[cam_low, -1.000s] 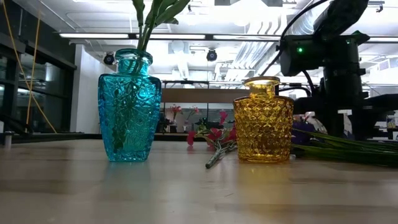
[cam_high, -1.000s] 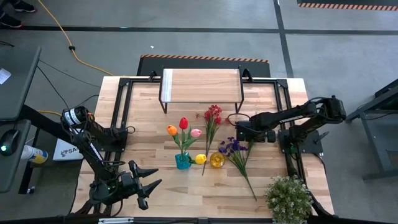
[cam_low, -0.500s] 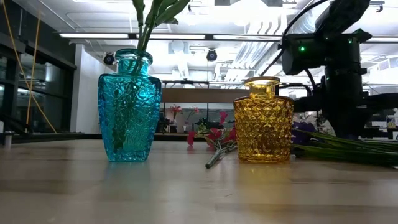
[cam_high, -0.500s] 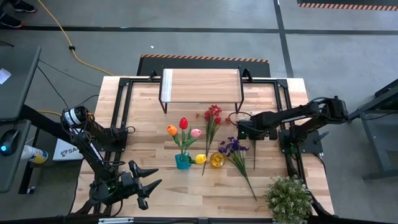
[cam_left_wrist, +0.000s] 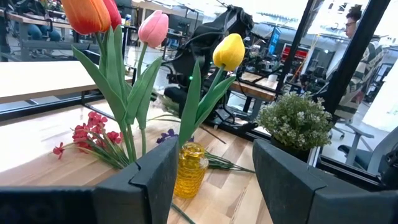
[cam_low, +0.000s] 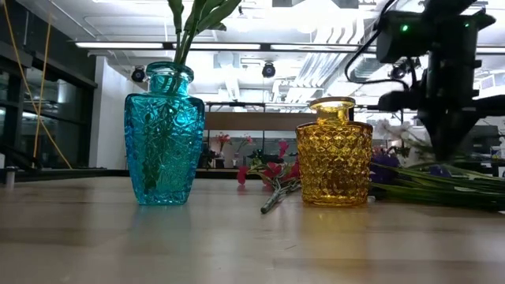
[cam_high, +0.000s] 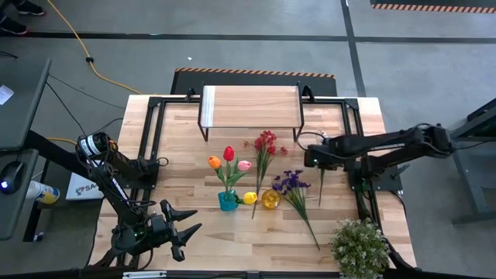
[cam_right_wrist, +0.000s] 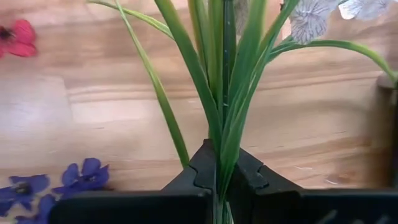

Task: Pick and place flowers into a vace then onto a shelf
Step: Put the white flowers into the yellow vase

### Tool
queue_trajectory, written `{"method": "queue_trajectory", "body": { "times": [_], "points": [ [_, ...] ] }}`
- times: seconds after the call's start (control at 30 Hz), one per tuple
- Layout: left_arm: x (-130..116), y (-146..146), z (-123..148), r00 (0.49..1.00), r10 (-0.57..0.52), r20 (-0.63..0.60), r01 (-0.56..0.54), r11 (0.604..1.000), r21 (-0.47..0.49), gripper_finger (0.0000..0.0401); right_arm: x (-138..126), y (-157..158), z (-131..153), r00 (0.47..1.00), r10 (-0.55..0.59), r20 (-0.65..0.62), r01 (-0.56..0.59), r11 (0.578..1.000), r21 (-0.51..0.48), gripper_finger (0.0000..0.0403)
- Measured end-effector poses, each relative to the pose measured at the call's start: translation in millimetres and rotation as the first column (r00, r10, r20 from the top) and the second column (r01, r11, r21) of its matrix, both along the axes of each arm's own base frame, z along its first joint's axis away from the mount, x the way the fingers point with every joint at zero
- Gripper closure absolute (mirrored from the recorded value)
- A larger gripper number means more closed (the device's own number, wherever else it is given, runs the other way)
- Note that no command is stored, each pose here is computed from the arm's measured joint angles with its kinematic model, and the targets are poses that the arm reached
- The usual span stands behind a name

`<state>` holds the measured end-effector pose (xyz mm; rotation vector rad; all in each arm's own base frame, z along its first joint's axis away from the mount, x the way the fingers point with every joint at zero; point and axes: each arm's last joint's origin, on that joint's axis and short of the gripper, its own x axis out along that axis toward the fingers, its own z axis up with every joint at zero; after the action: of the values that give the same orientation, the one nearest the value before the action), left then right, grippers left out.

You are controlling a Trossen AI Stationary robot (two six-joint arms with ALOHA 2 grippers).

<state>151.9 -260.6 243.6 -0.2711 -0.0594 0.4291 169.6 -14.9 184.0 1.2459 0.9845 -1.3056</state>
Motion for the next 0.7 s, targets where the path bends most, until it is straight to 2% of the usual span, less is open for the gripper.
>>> {"method": "queue_trajectory", "body": {
  "times": [0.7],
  "points": [
    [0.0, 0.0, 0.1, 1.0, 0.0, 0.002, 0.0, 1.0, -0.005, 0.0162, -38.1, -1.1, 49.7, 0.964, 0.011, 0.266, 0.028, 0.99, -0.14, 0.0395]
  ]
}}
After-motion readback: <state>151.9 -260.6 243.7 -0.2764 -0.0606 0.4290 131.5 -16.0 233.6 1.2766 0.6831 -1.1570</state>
